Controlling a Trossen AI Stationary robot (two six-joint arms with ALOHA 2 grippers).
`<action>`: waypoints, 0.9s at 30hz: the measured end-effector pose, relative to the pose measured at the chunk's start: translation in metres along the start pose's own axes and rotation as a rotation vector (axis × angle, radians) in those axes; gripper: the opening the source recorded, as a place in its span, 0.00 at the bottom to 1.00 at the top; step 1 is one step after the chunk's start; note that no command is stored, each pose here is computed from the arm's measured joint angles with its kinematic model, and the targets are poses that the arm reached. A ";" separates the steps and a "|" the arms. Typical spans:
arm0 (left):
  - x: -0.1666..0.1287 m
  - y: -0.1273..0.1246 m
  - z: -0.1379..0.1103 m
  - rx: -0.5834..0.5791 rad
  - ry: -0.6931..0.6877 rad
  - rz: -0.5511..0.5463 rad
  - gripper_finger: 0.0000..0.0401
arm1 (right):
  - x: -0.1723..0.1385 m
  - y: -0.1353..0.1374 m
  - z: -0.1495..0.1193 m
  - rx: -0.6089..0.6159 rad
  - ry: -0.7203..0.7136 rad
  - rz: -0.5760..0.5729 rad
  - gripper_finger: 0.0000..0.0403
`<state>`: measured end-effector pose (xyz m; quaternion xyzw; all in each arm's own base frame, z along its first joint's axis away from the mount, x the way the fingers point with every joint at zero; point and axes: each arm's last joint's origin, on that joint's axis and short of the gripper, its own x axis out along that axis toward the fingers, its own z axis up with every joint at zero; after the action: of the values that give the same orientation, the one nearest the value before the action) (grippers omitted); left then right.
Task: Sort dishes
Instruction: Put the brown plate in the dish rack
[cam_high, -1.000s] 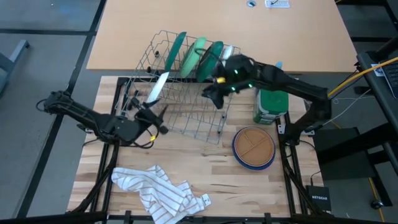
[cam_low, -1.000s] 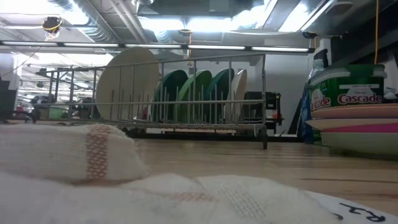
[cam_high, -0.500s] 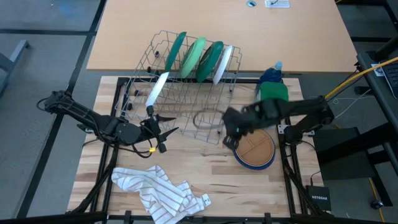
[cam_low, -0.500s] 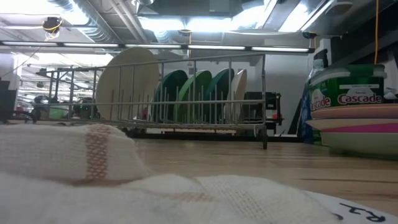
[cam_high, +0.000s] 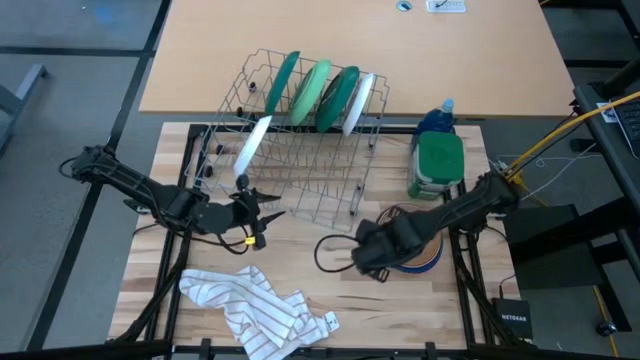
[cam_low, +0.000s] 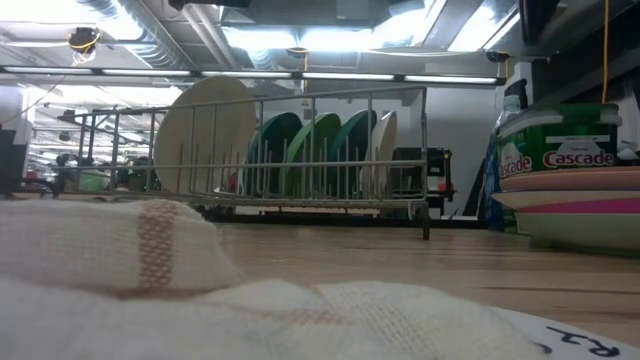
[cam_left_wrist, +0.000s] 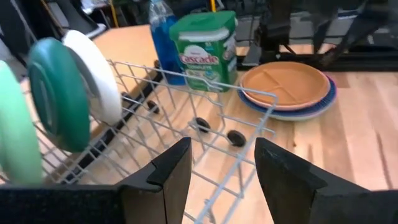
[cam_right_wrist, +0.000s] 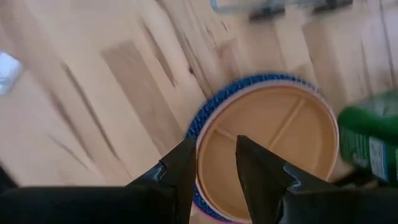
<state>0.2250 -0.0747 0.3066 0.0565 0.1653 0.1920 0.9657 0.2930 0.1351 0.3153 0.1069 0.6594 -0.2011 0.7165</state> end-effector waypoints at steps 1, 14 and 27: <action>0.000 0.000 0.000 -0.010 0.003 -0.012 0.41 | 0.007 0.001 -0.001 0.010 0.028 -0.014 0.29; 0.000 -0.002 -0.001 -0.041 0.014 -0.066 0.41 | 0.078 0.006 -0.027 0.130 0.305 -0.084 0.29; 0.000 -0.002 -0.001 -0.015 0.013 -0.066 0.41 | 0.104 0.017 -0.040 0.145 0.244 -0.056 0.29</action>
<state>0.2254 -0.0763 0.3056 0.0423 0.1720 0.1619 0.9708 0.2692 0.1520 0.2059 0.1637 0.7282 -0.2538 0.6153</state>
